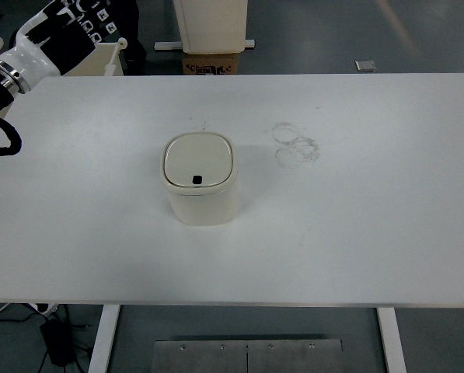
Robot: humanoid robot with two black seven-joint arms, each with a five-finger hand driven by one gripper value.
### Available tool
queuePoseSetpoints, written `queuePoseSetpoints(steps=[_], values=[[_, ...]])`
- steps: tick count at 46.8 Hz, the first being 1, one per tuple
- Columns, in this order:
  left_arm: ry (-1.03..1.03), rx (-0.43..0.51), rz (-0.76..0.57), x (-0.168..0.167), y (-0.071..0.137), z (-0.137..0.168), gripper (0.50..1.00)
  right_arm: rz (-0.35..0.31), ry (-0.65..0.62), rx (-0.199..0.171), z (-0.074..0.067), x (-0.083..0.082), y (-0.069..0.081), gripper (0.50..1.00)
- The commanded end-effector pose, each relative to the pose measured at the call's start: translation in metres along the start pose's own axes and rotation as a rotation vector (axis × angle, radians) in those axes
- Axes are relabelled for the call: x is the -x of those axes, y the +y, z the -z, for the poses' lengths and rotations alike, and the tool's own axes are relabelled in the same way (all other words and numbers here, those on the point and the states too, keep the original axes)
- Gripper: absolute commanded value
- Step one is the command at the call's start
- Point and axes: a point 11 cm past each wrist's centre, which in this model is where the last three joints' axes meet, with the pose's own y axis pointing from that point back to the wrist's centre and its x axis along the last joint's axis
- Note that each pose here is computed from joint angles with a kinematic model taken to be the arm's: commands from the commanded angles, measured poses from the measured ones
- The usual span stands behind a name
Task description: Close trash bin
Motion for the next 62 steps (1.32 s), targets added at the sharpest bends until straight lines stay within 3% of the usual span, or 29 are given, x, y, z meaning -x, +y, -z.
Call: queuePoseSetpoints(steps=[1,17,28,35,62], values=[[0.046,0.001,-0.028,-0.013,0.003,0.019,1.000,0.000,-0.001,0.000,0.000,0.000,0.000,0.993],[0.196,0.063,-0.125,-0.047,0.009,0.062,1.000,0.000,-0.001,0.000,0.000,0.000,0.000,0.993],[0.278,0.157,-0.199,-0.062,0.012,0.082,1.000,0.001,0.000,-0.003,0.002,0.000,0.000,0.993],[0.313,0.144,-0.245,-0.068,0.012,0.105,1.000,0.000,-0.009,-0.004,0.002,0.000,0.000,0.993],[0.320,0.137,-0.270,-0.074,0.017,0.113,1.000,-0.003,-0.015,0.004,-0.002,-0.001,0.000,0.993]])
